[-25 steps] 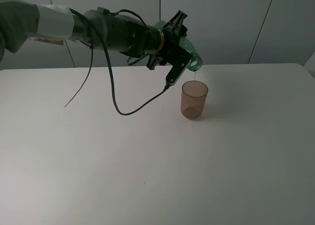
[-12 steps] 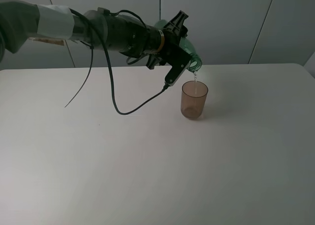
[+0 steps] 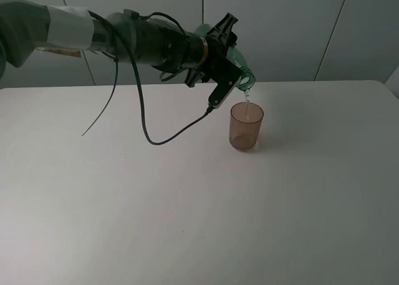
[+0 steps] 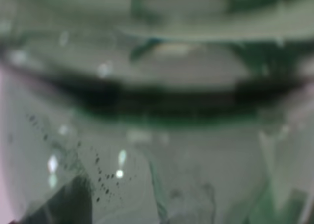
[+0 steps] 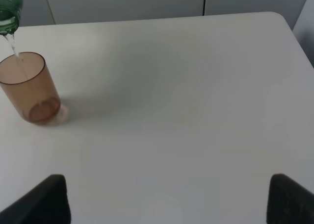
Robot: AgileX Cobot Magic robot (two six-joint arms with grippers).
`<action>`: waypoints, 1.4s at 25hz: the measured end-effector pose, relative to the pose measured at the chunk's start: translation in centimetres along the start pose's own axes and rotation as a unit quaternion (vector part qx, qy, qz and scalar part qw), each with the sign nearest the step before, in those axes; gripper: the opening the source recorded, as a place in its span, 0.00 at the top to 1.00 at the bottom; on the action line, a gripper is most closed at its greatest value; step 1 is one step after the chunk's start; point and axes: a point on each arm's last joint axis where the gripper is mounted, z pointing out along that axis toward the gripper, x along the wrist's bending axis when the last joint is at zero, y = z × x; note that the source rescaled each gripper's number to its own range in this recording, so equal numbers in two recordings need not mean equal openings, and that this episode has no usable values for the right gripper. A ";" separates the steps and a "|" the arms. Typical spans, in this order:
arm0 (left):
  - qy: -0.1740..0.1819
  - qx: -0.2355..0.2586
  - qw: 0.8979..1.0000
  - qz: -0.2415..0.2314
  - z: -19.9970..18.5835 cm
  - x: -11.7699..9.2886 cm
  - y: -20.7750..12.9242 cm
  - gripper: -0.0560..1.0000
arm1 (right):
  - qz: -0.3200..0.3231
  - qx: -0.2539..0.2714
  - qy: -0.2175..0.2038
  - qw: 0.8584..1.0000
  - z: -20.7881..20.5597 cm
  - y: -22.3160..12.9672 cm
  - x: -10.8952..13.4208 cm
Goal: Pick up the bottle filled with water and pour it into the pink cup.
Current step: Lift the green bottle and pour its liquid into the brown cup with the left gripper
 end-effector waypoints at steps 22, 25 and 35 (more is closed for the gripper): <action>0.008 0.010 0.999 0.047 -0.5 0.9 0.1 0.94 | 0.000 0.000 0.000 1.000 0.0 0.0 0.0; 0.007 0.012 0.998 0.063 -0.5 0.9 0.0 0.94 | 0.000 0.000 0.000 1.000 0.0 0.0 0.0; 0.006 0.023 0.996 0.081 -0.6 1.1 0.4 0.94 | 0.000 0.000 0.000 1.000 0.0 0.0 0.0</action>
